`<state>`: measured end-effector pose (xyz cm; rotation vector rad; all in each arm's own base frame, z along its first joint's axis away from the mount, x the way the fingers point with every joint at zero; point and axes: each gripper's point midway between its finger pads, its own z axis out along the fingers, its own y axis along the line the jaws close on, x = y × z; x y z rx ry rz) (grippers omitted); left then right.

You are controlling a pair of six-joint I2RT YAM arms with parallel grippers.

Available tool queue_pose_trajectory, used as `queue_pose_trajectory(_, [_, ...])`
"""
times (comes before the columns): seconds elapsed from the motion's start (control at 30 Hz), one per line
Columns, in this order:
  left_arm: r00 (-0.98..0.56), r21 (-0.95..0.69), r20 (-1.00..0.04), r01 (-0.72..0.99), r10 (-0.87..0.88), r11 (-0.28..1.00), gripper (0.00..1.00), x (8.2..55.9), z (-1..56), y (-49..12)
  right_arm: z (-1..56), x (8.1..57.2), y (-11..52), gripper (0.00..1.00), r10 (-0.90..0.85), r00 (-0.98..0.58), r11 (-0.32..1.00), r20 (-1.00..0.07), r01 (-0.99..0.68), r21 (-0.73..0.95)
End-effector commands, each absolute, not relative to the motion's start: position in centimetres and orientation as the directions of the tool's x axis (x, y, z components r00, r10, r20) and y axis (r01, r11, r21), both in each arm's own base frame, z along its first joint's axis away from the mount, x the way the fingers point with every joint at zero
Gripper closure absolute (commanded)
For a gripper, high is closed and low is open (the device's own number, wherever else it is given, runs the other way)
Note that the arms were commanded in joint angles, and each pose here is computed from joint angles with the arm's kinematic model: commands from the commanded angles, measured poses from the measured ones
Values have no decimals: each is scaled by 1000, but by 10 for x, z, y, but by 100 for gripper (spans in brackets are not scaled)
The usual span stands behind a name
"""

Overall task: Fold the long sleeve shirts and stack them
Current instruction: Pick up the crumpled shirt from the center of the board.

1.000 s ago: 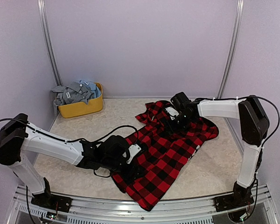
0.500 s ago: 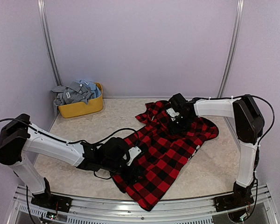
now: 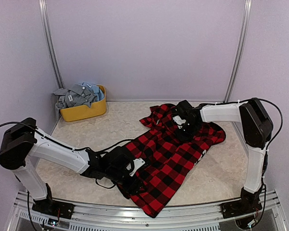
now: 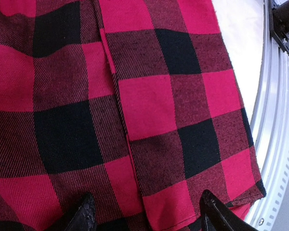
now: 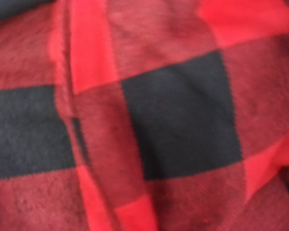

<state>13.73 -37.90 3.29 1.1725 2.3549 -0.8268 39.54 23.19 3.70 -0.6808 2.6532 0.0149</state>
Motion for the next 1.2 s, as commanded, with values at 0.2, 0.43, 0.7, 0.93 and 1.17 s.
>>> queue_pose_trajectory(0.2, [-576, -332, -559, 815, 596, 476, 38, 146, 27, -395, 102, 400, 217, 100, -421, -771, 903, -478, -408, -138])
queue_pose_trajectory(0.43, [-522, -278, -633, 843, 572, 461, 33, 146, 50, -402, 130, 391, 215, 100, -391, -756, 911, -525, -400, -102])
queue_pose_trajectory(0.7, [-444, -221, -738, 870, 508, 441, 21, 159, 82, -418, 174, 371, 226, 100, -318, -713, 899, -624, -436, 41])
queue_pose_trajectory(0.93, [-359, -176, -756, 917, 548, 357, 16, 165, 81, -449, 192, 363, 221, 100, -290, -700, 897, -653, -437, 70])
queue_pose_trajectory(1.17, [-360, -172, -758, 914, 544, 367, 16, 187, 77, -452, 194, 352, 209, 100, -272, -704, 901, -656, -425, 83])
